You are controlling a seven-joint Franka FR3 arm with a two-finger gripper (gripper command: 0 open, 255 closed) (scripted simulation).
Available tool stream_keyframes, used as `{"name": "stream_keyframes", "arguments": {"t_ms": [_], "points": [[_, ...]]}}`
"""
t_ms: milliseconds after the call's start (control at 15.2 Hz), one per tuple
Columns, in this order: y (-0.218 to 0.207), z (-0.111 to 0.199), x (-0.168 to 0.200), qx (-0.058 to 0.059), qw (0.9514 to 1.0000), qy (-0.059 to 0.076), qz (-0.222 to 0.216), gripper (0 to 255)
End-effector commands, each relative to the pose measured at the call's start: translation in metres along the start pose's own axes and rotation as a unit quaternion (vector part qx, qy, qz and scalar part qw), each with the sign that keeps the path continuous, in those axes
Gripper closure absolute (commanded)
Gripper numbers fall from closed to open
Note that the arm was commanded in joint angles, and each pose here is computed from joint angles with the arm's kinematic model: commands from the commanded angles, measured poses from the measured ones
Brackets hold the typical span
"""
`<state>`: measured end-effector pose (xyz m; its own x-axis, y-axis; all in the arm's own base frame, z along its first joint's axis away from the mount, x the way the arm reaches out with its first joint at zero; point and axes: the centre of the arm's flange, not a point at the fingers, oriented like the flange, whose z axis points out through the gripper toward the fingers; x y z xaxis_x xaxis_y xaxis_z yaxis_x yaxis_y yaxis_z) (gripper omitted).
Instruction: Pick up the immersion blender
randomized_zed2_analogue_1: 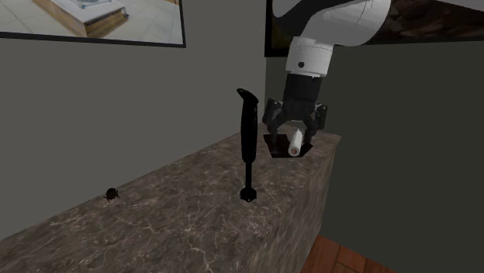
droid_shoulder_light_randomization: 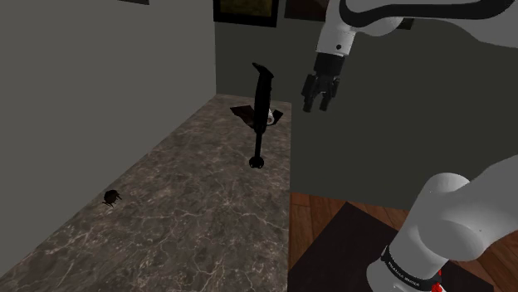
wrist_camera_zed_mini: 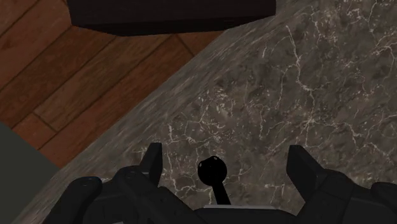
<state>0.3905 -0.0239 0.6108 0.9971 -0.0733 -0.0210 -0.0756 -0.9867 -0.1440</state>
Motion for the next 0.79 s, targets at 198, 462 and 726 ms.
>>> {"name": "stream_keyframes", "arguments": {"t_ms": [198, 462, 726], "points": [[-0.016, -0.032, 0.054, 0.006, 0.9986, 0.015, -0.051, 0], [-0.028, -0.058, 0.094, 0.011, 0.9955, 0.026, -0.09, 0], [-0.044, -0.085, 0.132, 0.016, 0.9907, 0.038, -0.13, 0]]}}
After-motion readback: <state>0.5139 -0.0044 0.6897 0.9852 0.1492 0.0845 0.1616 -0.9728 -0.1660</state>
